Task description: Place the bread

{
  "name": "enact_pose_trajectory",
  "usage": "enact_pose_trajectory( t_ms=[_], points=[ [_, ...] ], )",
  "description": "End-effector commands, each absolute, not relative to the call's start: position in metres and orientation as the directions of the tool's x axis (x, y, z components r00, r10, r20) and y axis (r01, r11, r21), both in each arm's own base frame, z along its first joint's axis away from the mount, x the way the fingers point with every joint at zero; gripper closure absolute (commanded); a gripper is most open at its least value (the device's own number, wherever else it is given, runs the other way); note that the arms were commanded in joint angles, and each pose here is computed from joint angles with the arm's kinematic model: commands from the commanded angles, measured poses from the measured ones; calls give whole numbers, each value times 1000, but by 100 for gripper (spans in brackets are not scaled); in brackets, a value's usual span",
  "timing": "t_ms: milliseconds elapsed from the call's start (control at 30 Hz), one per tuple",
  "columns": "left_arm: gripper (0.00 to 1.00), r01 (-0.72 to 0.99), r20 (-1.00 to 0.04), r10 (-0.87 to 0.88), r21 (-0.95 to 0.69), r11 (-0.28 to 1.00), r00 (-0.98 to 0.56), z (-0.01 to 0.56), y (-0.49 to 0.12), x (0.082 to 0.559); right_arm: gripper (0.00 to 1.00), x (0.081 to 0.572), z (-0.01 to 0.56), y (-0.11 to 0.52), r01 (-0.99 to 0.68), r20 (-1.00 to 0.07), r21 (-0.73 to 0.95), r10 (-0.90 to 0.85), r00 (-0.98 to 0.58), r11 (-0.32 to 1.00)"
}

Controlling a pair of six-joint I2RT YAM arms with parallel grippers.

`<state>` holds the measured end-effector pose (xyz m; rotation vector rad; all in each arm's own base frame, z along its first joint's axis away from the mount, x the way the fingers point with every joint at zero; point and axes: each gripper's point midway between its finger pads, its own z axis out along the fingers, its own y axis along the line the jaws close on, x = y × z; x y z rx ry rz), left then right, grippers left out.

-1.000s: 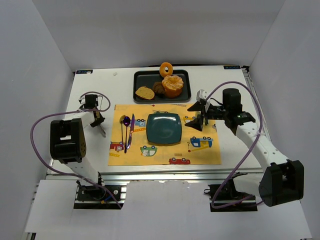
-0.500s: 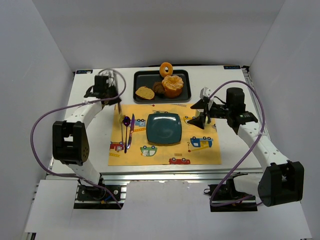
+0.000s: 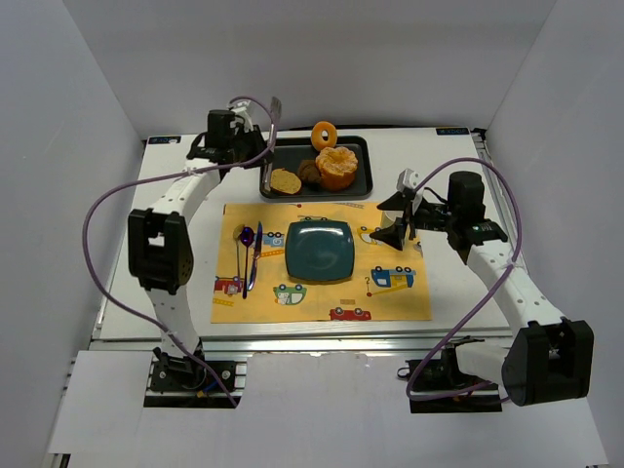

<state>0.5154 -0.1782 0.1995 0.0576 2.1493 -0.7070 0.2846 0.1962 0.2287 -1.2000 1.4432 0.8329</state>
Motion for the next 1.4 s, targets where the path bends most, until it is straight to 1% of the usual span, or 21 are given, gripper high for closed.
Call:
enact_pose_trajectory(
  t_ms=[0, 33, 67, 200, 400, 600, 833, 1067, 1367],
  points=[
    [69, 340, -759, -149, -446, 828, -634, 215, -198, 521, 20, 282, 239, 196, -961, -974, -123, -217, 68, 249],
    [67, 353, -773, -144, -437, 827, -618, 224, -202, 526, 20, 282, 239, 195, -960, -974, -123, -218, 68, 252],
    [66, 338, -764, -137, -429, 838, -631, 214, -202, 531, 20, 282, 239, 195, -960, -974, -123, -218, 68, 252],
    [60, 333, -756, -121, -419, 845, -643, 203, -209, 539, 19, 281, 239, 194, -959, -974, -124, -217, 68, 254],
    [54, 343, -743, -97, -416, 842, -662, 184, -220, 543, 19, 282, 237, 192, -959, -974, -116, -216, 60, 257],
    [53, 339, -734, -77, -401, 851, -675, 168, -225, 547, 19, 282, 236, 192, -960, -975, -111, -217, 54, 259],
    [53, 308, -756, -104, -382, 871, -646, 166, -221, 561, 19, 283, 233, 190, -959, -975, -103, -217, 45, 263],
    [48, 298, -748, -160, -438, 848, -644, 162, -230, 571, 19, 284, 231, 189, -958, -975, -103, -220, 43, 267],
    [46, 286, -735, -181, -460, 841, -653, 151, -234, 574, 19, 284, 230, 189, -959, -976, -97, -216, 39, 266]
  ],
)
